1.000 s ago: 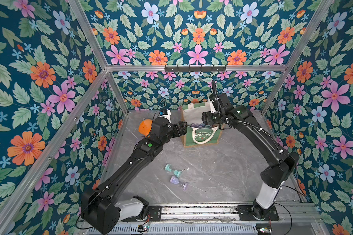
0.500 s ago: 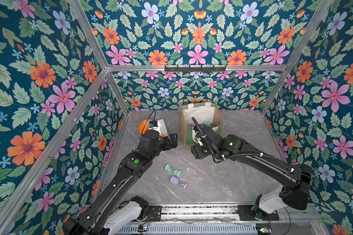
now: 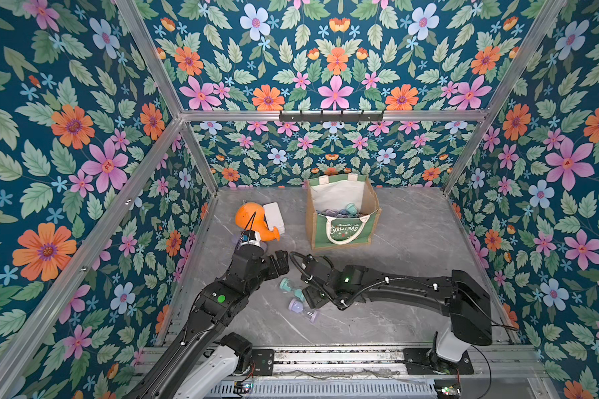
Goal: Put the hourglass into the canvas bag
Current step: Pick up the hourglass from the center of the board, then place the hourglass in the canvas bag, then pick up the hourglass from the center of the board.
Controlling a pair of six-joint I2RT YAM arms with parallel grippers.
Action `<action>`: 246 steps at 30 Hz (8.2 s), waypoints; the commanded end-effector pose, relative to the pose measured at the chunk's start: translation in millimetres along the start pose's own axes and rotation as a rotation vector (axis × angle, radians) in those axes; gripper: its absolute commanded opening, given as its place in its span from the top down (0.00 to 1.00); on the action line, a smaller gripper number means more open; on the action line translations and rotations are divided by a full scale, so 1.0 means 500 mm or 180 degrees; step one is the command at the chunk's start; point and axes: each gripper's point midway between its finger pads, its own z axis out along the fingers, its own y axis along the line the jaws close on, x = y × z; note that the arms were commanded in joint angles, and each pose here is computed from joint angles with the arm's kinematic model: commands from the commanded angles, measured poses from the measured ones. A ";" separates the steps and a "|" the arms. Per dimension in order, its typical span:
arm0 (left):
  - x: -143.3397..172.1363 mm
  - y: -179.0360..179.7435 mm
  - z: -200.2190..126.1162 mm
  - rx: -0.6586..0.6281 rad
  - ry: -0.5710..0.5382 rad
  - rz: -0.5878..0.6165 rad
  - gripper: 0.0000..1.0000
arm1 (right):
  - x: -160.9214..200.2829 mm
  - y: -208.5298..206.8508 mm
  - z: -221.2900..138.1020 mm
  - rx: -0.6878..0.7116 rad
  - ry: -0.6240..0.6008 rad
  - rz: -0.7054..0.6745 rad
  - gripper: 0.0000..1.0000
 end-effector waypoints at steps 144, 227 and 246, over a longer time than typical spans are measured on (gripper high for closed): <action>-0.143 -0.216 0.165 0.0787 -0.0217 0.0360 0.00 | -0.405 -0.573 0.005 0.0899 -0.0468 0.1174 0.37; -0.006 0.045 -0.015 -0.0237 -0.0248 -0.0124 0.00 | -0.054 -0.027 0.199 -0.0057 0.0293 -0.0260 0.42; -0.011 0.044 -0.013 -0.0261 -0.0265 -0.0106 0.00 | -0.067 -0.022 0.179 -0.0070 0.0234 -0.0276 0.59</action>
